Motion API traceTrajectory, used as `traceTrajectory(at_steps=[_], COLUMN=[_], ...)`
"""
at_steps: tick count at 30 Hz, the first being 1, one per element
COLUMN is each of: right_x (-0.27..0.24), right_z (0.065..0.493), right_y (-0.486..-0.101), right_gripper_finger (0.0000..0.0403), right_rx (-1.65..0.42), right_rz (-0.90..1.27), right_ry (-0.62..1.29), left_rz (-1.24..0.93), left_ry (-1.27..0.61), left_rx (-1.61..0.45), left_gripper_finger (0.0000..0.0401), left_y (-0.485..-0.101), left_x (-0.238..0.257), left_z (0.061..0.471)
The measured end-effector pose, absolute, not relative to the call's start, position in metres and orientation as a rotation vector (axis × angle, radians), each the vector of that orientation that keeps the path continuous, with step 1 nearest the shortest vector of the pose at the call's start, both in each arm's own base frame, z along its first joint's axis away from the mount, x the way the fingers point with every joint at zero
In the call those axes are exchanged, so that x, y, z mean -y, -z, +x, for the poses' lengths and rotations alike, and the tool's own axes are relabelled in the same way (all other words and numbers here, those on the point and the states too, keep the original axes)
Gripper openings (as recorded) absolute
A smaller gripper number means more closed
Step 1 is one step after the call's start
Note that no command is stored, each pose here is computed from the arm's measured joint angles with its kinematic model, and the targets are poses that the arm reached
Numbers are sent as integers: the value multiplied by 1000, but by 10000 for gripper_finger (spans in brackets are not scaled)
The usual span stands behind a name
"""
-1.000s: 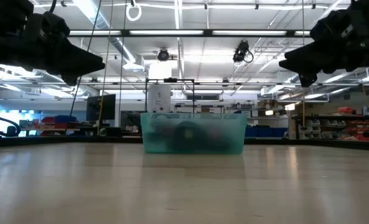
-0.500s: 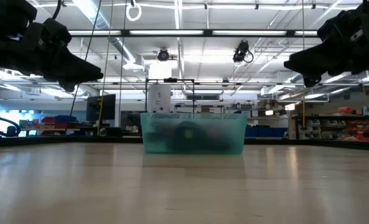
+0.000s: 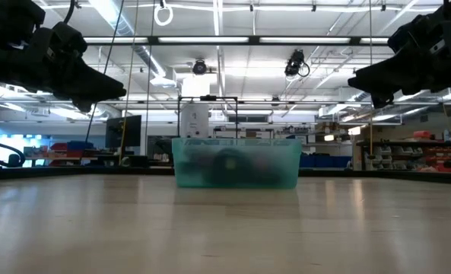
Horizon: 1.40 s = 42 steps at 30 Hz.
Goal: Pick and place USB-C Cables
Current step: Return to Home Position
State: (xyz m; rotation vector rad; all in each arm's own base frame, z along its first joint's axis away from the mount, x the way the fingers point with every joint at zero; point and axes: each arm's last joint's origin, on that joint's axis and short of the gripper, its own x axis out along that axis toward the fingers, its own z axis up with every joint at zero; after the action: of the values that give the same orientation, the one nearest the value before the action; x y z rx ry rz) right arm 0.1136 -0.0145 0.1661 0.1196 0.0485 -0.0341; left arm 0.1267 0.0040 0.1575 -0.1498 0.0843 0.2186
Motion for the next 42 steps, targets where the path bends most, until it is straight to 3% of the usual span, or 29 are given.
traceTrajectory(at_steps=[28, 42], right_x=[15, 14], right_z=[114, 114], right_y=[-166, -166], right_gripper_finger=[130, 130], right_rx=[-49, -50], right_rz=[93, 91], right_ry=[49, 8], left_rz=[-158, -56], left_ry=[-219, -214], left_rx=[-78, -71], left_gripper_finger=[117, 117], left_y=[-158, -160], left_x=[-4, -4], left_z=[127, 127])
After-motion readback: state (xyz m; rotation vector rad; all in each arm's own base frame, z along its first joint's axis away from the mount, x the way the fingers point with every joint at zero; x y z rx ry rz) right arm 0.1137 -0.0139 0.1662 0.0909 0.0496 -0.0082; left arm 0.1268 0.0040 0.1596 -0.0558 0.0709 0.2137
